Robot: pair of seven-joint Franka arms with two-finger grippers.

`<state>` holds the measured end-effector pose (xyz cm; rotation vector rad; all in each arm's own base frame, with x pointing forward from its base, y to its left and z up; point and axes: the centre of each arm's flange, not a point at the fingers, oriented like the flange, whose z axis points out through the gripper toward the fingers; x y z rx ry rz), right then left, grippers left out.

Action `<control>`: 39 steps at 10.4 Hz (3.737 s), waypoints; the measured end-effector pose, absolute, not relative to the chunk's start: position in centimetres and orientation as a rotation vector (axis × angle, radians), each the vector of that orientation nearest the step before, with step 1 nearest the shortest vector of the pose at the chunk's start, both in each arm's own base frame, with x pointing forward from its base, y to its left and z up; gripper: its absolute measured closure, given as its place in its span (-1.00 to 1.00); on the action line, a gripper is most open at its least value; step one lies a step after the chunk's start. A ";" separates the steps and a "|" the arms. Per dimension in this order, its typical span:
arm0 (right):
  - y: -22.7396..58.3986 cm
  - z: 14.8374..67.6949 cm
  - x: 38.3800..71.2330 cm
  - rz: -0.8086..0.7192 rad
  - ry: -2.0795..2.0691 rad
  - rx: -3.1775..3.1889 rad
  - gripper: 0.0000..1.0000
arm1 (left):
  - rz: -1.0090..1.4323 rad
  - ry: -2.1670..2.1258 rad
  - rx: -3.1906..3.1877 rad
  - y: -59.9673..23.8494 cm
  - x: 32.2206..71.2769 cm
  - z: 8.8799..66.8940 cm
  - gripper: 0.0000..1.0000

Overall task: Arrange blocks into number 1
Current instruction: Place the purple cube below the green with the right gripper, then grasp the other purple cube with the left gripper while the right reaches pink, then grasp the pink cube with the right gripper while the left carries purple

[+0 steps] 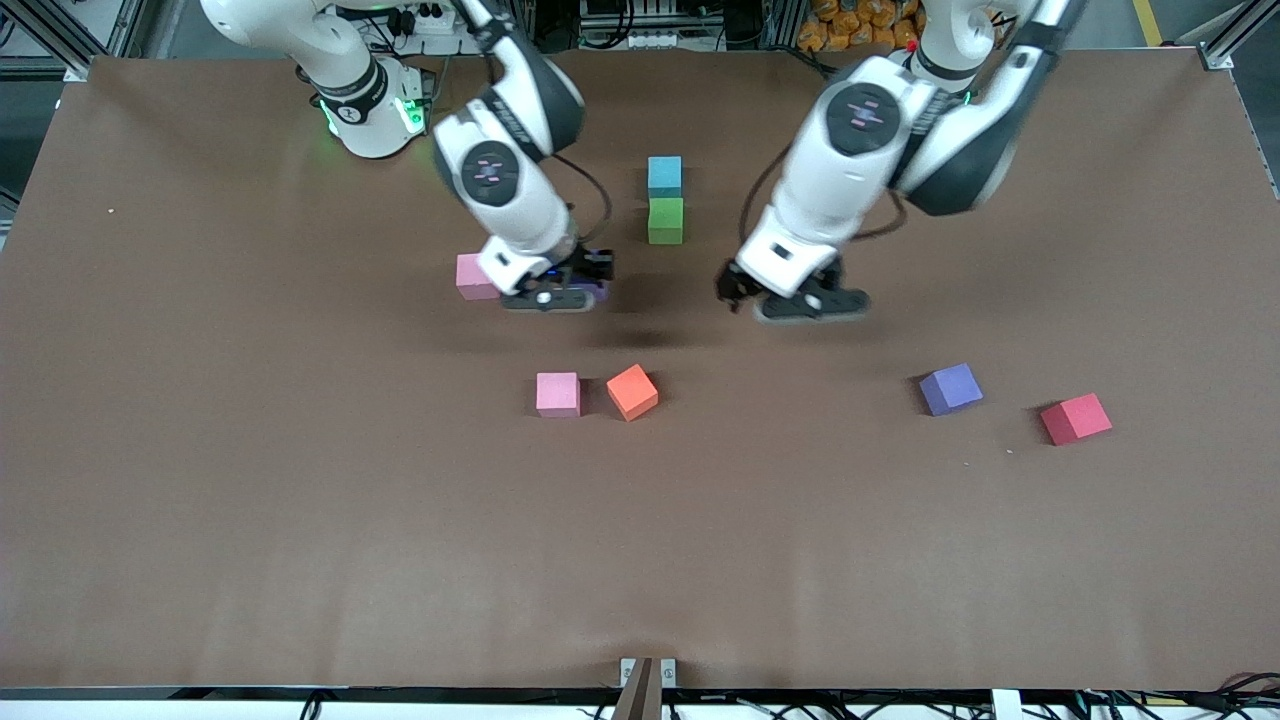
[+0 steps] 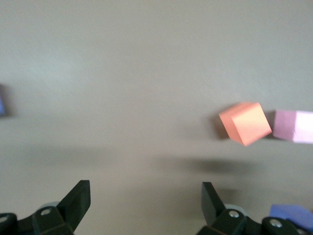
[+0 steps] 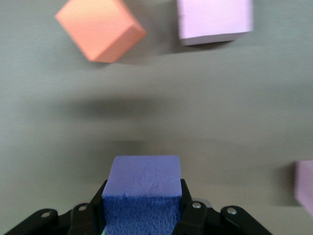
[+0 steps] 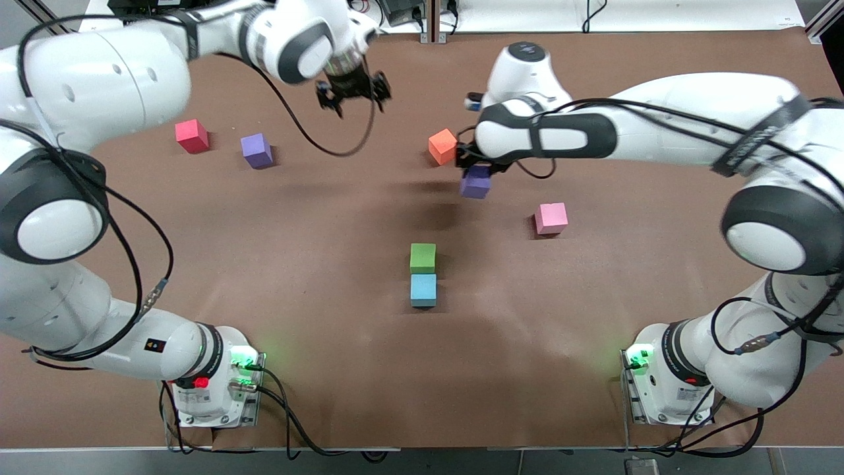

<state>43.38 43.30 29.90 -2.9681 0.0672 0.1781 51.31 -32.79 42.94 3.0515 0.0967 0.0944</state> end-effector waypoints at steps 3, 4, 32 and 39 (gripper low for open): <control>48.5 27.3 42.9 0.167 0.026 -2.987 -0.13 | 0.165 -0.009 3.062 -26.9 55.7 44.7 -1.00; 50.1 26.3 42.2 0.168 0.035 -2.998 -0.13 | 0.174 -0.035 3.067 -25.6 56.5 44.8 -1.00; 46.4 30.0 45.6 0.075 0.096 -3.043 -1.00 | -0.249 0.415 3.209 -6.1 60.2 21.5 -1.00; 36.3 26.1 56.5 -0.091 0.095 -3.035 -1.00 | -0.268 0.376 3.248 -5.4 58.9 21.2 -1.00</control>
